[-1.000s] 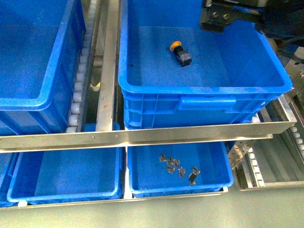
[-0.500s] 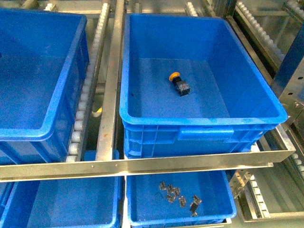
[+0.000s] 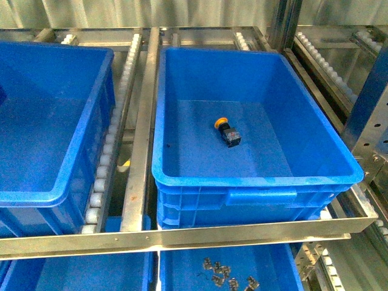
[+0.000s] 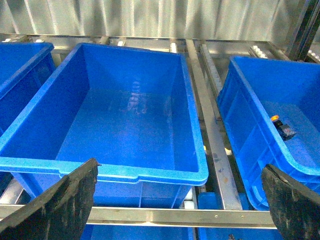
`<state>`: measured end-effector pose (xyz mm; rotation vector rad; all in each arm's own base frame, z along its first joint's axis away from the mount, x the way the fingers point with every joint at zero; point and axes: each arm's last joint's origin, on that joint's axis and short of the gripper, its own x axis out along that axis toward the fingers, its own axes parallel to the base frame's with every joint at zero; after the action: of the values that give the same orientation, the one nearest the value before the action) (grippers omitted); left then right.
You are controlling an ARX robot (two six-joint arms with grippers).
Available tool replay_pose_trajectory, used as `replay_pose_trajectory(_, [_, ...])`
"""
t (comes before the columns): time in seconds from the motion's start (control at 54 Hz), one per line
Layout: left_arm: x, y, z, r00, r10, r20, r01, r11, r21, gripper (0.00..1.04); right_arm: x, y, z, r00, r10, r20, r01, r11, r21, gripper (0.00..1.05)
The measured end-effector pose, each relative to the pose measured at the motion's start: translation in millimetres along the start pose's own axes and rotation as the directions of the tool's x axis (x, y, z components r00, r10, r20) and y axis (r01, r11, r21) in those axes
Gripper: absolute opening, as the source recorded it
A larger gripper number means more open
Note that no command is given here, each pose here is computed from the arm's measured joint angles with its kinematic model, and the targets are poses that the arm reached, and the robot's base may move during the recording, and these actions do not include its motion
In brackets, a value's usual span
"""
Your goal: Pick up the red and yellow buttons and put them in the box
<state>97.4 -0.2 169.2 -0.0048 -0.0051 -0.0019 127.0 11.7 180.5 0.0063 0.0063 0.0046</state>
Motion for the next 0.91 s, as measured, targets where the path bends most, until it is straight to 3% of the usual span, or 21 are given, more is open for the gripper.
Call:
replay_pose_trajectory(0.167, [0.0, 0.0, 0.0, 1.0, 0.0, 0.0, 0.0, 1.0, 0.0, 0.97, -5.7, -11.4, -4.7, 1.0, -0.008, 0.0, 0.008, 1.0, 0.0, 0.03])
replay_pose_trajectory(0.907, [0.0, 0.0, 0.0, 1.0, 0.0, 0.0, 0.0, 1.0, 0.0, 0.97, -30.3, -11.5, -9.9, 1.0, -0.005, 0.027, 0.005, 1.0, -0.001, 0.03])
